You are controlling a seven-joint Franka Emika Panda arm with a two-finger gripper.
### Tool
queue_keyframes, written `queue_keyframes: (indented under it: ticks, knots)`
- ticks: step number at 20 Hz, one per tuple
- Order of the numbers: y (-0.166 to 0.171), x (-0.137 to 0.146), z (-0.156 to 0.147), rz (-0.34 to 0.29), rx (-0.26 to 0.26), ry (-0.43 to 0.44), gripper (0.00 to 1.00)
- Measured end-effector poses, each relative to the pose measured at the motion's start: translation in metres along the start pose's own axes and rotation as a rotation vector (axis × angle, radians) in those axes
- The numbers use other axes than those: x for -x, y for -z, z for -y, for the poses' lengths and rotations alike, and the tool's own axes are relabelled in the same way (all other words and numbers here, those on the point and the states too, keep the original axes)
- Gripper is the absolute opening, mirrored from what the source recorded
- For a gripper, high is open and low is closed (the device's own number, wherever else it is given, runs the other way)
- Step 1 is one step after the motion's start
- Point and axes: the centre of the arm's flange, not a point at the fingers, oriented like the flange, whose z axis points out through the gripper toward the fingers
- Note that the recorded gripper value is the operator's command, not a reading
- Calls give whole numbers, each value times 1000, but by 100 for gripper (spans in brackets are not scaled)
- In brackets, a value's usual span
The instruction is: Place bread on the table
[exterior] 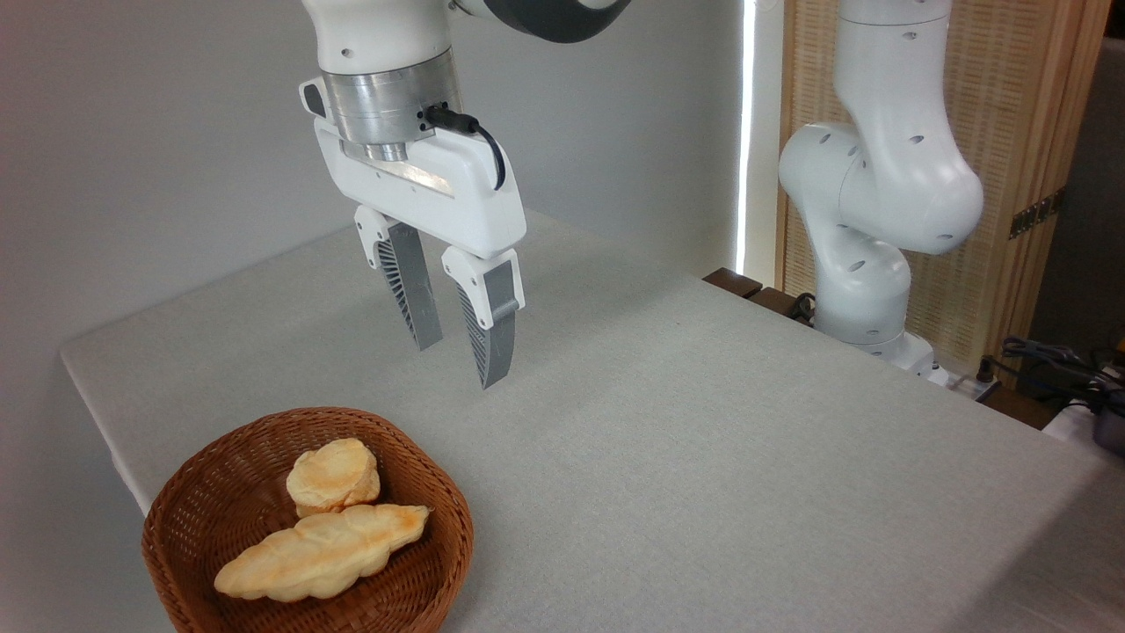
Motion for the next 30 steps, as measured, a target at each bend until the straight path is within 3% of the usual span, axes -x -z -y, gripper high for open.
queue_keyframes:
  ticks: [19,27,30]
  knots:
    - [5,-1,0,-11,-8,-1,100]
    - [4,-13,7,-73,-56,-3,100]
    - [-7,-27,7,-119,-42,-2,100]
